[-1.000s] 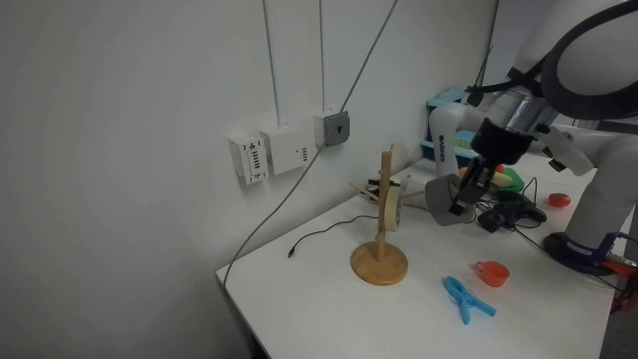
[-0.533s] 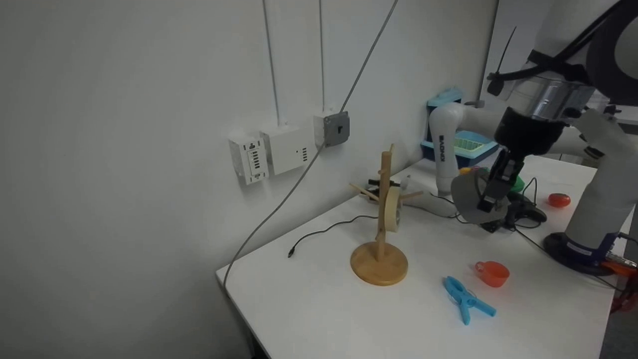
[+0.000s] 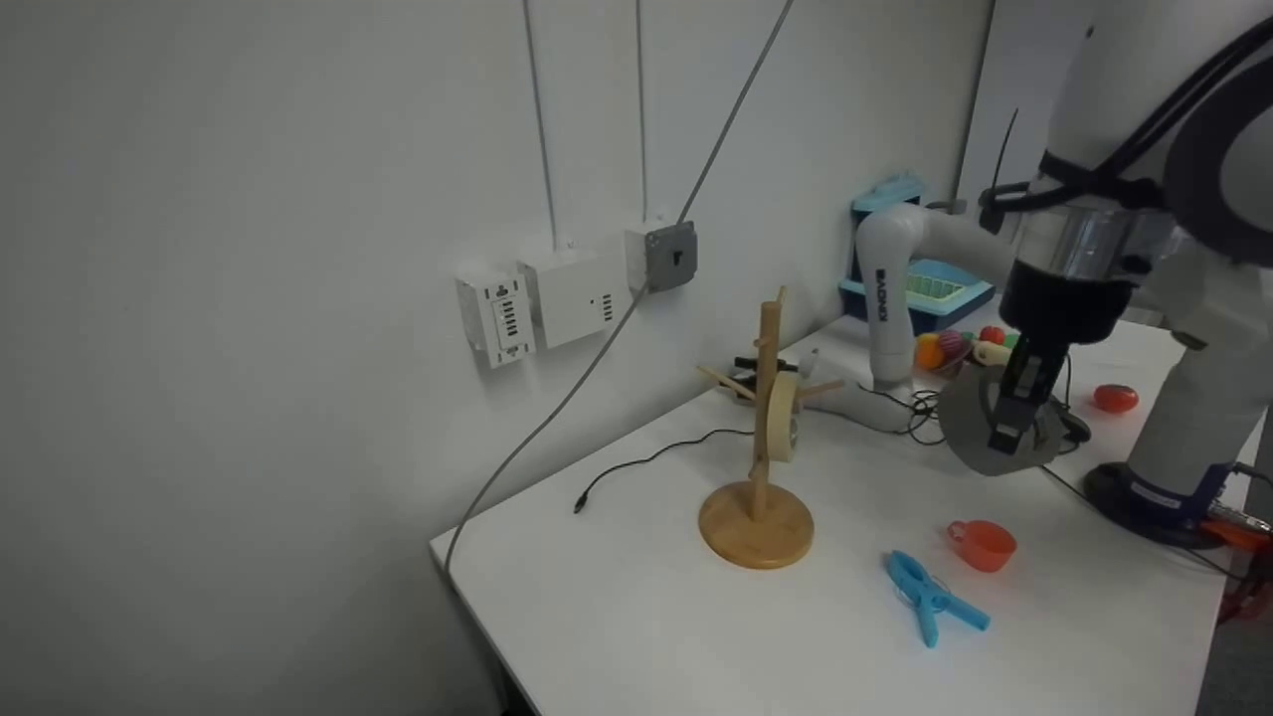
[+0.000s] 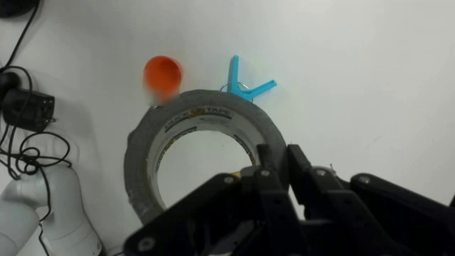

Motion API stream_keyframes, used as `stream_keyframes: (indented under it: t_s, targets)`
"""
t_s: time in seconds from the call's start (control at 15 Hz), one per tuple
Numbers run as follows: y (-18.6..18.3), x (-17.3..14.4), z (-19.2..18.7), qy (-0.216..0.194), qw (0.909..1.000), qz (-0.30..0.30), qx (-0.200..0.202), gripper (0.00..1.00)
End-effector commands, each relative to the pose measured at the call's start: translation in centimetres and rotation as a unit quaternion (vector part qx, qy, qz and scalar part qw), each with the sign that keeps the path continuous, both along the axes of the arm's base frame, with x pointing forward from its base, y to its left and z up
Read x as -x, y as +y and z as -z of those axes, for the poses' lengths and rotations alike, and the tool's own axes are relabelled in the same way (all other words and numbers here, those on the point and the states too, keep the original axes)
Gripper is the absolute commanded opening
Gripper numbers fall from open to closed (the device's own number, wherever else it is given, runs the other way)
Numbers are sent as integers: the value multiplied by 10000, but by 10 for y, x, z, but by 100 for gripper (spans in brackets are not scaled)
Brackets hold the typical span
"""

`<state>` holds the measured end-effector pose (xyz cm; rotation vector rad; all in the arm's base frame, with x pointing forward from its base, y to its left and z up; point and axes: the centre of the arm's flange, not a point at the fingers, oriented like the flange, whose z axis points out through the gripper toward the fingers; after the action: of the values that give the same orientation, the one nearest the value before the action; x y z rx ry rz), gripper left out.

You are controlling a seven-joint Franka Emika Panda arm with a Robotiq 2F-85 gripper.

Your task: Unhang the masking tape from the tree

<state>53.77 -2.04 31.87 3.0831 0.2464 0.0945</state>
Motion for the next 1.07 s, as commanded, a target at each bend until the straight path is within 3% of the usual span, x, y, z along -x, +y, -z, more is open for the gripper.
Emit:
stream_keyframes:
  t_s: [0.0,0.2,0.53,1.0]
  targets:
    - [-18,-45,68,-20,9999,60,78,4]
    - [-33,-78,107,-143,9998,80,91,4]
    - [-51,-124,137,-323,9991,95,269,4]
    - [-70,-137,169,-196,9989,195,374,4]
